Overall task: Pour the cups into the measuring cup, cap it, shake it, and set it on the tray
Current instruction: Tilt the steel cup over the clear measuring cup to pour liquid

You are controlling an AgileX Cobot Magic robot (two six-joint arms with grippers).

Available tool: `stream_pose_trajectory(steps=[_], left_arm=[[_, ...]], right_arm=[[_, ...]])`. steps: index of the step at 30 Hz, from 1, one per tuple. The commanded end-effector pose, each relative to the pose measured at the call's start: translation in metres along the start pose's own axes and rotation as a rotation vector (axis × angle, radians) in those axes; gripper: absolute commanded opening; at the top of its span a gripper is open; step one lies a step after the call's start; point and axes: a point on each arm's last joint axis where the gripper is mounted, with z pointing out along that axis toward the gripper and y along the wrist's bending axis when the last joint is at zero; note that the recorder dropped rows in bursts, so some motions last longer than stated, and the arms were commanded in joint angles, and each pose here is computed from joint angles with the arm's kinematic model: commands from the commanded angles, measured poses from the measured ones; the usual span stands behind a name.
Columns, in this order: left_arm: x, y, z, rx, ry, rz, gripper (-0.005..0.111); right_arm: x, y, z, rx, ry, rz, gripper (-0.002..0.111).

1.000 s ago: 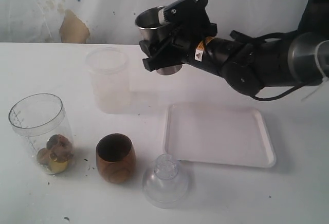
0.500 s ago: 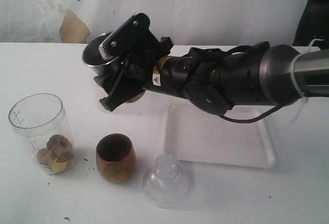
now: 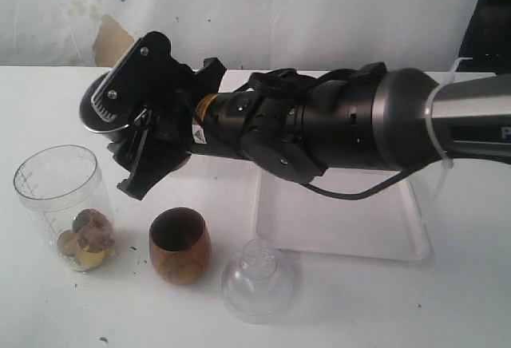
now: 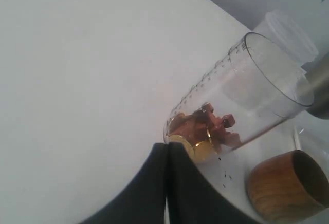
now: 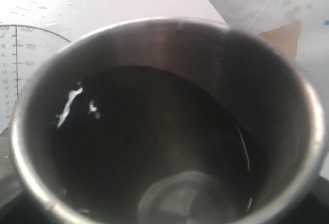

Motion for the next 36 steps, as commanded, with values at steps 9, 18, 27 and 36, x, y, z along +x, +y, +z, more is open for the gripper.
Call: stream_pose_trajectory(steps=[9, 18, 27, 36], left_arm=[[-0.001, -0.001, -0.001, 0.01, -0.014, -0.001, 0.0], [-0.001, -0.001, -0.001, 0.01, -0.014, 0.0, 0.0], [-0.001, -0.001, -0.001, 0.01, -0.014, 0.0, 0.0], [-0.001, -0.001, -0.001, 0.01, -0.014, 0.0, 0.0]], right_arm=[[-0.043, -0.003, 0.002, 0.013, 0.055, -0.058, 0.0], [-0.055, 0.014, 0.019, 0.08, 0.174, -0.277, 0.0], [-0.059, 0.018, 0.017, 0.149, 0.204, -0.403, 0.0], [-0.059, 0.014, 0.016, 0.184, 0.213, -0.495, 0.0]])
